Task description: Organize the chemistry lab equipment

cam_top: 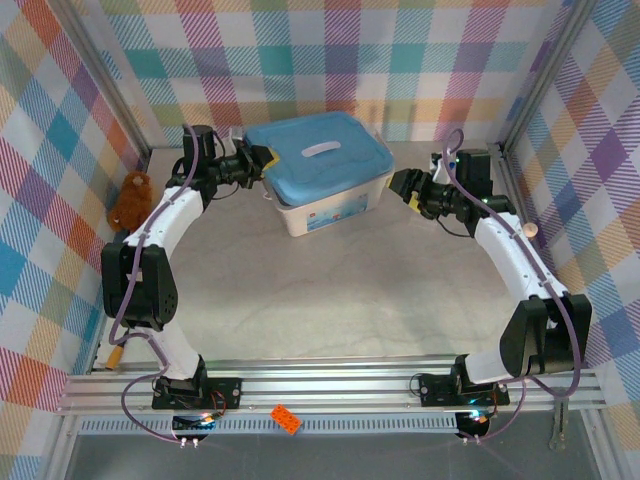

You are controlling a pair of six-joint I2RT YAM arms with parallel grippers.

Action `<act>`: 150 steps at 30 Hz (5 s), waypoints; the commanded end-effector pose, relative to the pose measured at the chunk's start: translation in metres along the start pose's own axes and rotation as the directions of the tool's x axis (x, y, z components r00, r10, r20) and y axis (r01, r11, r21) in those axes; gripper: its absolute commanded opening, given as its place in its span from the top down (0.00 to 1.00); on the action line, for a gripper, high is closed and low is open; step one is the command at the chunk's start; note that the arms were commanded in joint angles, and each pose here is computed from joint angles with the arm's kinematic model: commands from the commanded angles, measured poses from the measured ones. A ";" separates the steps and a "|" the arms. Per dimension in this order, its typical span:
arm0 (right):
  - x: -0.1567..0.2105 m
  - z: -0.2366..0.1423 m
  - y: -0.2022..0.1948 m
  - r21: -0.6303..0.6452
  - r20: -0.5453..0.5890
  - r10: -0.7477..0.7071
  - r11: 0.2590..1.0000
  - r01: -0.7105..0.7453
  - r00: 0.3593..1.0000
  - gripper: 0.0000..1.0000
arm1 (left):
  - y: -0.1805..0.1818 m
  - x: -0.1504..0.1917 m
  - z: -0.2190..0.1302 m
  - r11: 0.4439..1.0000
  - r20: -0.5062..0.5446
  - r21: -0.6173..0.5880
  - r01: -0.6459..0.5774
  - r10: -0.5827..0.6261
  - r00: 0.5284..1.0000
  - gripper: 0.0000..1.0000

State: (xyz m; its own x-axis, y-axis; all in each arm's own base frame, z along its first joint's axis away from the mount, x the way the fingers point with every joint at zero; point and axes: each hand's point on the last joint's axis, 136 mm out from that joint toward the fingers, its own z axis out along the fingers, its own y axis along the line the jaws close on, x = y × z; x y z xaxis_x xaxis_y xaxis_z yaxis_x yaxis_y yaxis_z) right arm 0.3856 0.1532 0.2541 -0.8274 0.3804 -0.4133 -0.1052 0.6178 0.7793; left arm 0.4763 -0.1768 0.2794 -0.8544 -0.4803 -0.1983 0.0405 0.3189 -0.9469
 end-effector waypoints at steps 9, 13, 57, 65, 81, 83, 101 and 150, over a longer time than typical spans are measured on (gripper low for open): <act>-0.008 0.003 0.015 -0.032 0.016 -0.026 0.999 0.027 1.000 0.20 | 0.022 0.018 0.015 0.998 -0.107 -0.050 0.041 -0.046 0.993 1.00; -0.007 0.003 0.016 -0.034 0.015 -0.029 0.999 0.029 0.999 0.20 | 0.022 0.017 0.012 0.997 -0.088 -0.065 0.036 -0.041 0.995 1.00; -0.097 0.102 0.055 -0.136 0.026 -0.052 0.989 0.055 0.998 0.20 | 0.065 -0.001 0.007 0.982 -0.043 -0.170 0.083 -0.091 0.995 0.94; -0.103 0.117 0.051 -0.122 0.005 -0.043 0.992 0.043 0.999 0.20 | 0.072 -0.008 0.004 0.979 -0.026 -0.178 0.096 -0.102 0.994 0.79; -0.097 0.137 0.023 -0.036 -0.031 -0.010 0.999 0.008 0.999 0.20 | 0.075 -0.011 0.000 0.968 -0.013 -0.232 0.092 -0.098 0.995 0.65; -0.097 0.138 0.018 -0.013 -0.033 -0.004 1.000 0.003 0.999 0.20 | 0.074 -0.010 -0.002 0.965 -0.015 -0.247 0.086 -0.093 0.996 0.63; -0.096 0.135 0.014 0.021 -0.032 -0.007 1.000 0.008 0.999 0.21 | 0.092 -0.003 0.003 0.930 -0.058 -0.363 0.059 -0.086 0.995 0.37; -0.112 0.125 0.032 -0.007 -0.013 -0.074 0.997 0.074 0.997 0.20 | 0.078 -0.042 -0.001 0.789 0.006 -0.607 -0.091 0.118 0.993 0.45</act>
State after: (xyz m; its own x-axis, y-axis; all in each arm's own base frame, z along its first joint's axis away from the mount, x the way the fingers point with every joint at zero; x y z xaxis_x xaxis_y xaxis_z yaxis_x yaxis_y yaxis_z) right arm 0.5358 0.2127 0.2602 -0.8236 0.3485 -0.4474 -0.1325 0.6488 0.7493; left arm 0.5213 -0.1352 0.2144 -0.8487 -0.4355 -0.3001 -0.1851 0.7760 -0.6029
